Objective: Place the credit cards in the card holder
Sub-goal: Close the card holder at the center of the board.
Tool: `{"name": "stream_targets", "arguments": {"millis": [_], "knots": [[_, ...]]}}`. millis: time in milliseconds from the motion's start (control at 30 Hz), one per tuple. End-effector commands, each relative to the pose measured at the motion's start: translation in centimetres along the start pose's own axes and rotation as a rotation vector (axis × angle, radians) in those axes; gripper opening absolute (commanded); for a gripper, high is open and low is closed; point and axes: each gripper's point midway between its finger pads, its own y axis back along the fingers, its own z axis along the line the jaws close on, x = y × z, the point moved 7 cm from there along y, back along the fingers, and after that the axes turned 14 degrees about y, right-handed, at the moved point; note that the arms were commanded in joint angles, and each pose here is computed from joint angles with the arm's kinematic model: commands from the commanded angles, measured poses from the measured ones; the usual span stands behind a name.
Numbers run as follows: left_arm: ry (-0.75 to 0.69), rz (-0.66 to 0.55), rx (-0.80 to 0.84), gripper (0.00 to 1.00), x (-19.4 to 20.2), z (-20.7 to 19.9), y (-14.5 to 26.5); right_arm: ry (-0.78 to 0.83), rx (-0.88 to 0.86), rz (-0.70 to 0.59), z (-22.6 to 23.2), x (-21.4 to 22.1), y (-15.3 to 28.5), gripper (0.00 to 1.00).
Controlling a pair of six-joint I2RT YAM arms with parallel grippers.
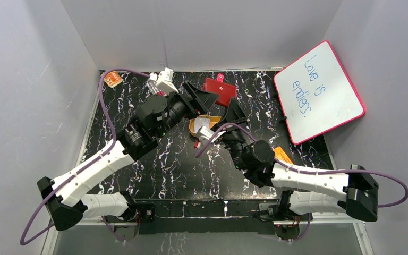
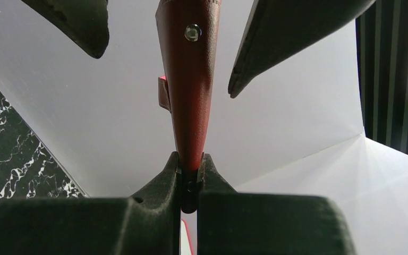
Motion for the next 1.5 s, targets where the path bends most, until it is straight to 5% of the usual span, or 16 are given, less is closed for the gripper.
{"name": "stream_targets", "arguments": {"millis": [0,167,500,633,767,867,1000,1067,1300,1467], "knots": [[0.074,-0.045,0.055,0.67,-1.0,-1.8,-0.1,-0.109,0.108,0.049,-3.4,0.6,-0.4,0.00],[0.105,-0.060,0.050,0.54,-1.0,-1.7,-0.5,-0.110,0.107,0.048,-3.4,0.5,-0.5,0.00],[0.133,-0.071,0.046,0.50,-0.9,-1.8,-1.3,-0.113,0.105,0.044,-3.3,0.2,-0.6,0.00],[0.134,-0.080,0.044,0.35,-1.0,-1.8,-1.3,-0.115,0.103,0.043,-3.3,0.1,-0.6,0.00],[0.110,-0.092,0.055,0.00,-1.2,-1.8,-1.1,-0.115,0.085,0.042,-3.1,0.0,-0.7,0.00],[0.104,-0.127,0.035,0.00,-1.6,-1.5,-0.8,-0.091,0.014,0.029,-2.2,-0.6,-0.7,0.00],[0.076,-0.203,-0.033,0.00,-3.2,-0.5,-0.1,-0.109,-0.178,0.010,-0.2,-2.2,-0.7,0.47],[0.042,-0.252,-0.079,0.00,-4.5,0.2,0.7,-0.171,-0.313,-0.016,1.0,-3.1,-0.3,0.62],[-0.169,-0.403,-0.267,0.00,-8.3,2.2,6.4,-0.499,-0.779,-0.137,6.3,-6.0,3.5,0.75],[-0.312,-0.250,-0.362,0.00,-6.9,4.6,9.7,-1.120,-0.967,-0.099,8.4,-3.5,1.2,0.75]]}}
